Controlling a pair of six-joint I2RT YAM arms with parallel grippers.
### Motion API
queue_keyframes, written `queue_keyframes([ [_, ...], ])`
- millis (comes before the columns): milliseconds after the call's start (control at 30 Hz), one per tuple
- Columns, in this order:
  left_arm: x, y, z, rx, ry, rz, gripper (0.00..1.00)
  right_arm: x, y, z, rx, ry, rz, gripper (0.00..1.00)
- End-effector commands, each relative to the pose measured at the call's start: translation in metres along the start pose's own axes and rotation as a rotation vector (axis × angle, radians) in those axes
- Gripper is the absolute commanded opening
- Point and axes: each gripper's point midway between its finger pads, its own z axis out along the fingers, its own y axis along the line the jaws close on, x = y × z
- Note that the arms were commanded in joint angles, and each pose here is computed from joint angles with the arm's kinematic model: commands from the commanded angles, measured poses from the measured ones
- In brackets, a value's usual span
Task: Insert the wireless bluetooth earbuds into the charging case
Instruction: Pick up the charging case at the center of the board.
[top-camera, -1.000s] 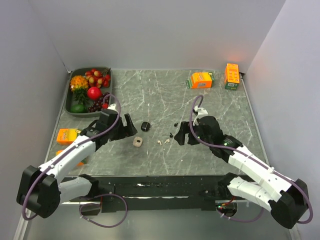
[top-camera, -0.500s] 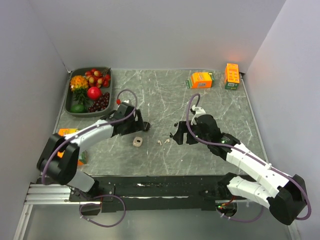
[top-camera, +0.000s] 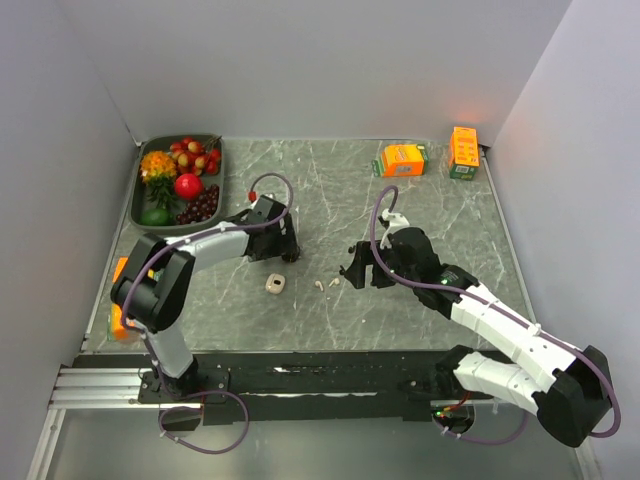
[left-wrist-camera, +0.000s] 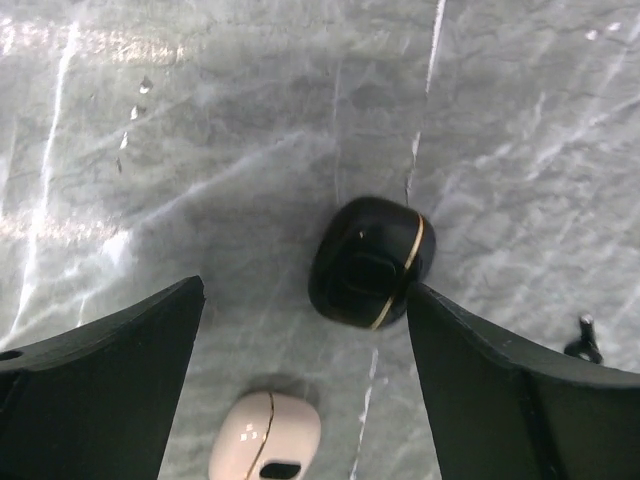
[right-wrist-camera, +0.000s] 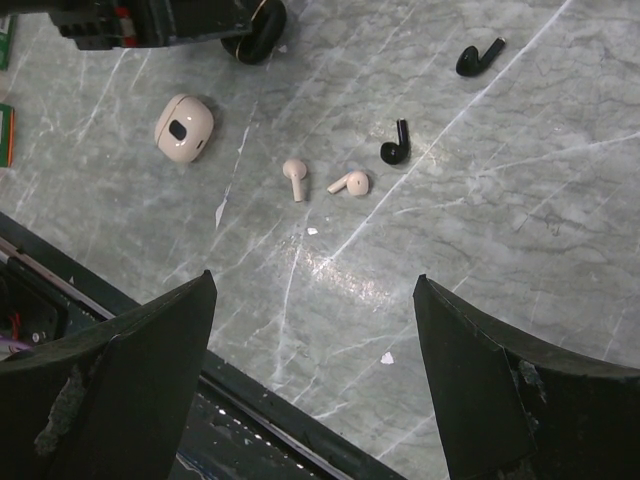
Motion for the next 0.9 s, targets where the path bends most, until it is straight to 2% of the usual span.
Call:
queue_keyframes([
  [0, -0.020, -0.012, 0.006, 0.005, -0.045, 0.018, 0.87, -0.018, 0.012, -0.004, -0.034, -0.048, -0.017, 0.88],
  [433, -0.010, -0.016, 0.021, -0.051, -0.017, 0.095, 0.80, -0.013, 0.009, -0.005, -0.028, -0.046, -0.012, 0.88],
  [467, -0.007, -0.015, 0.022, -0.055, -0.010, 0.095, 0.78, -0.013, 0.008, -0.005, -0.027, -0.047, -0.009, 0.88],
  [600, 0.000, -0.014, 0.025, -0.064, 0.012, 0.077, 0.60, -0.011, 0.008, -0.006, -0.028, -0.045, -0.004, 0.88],
  [867, 0.012, -0.033, 0.026, -0.028, 0.053, 0.006, 0.48, -0.013, 0.011, -0.010, -0.035, -0.053, 0.016, 0.88],
])
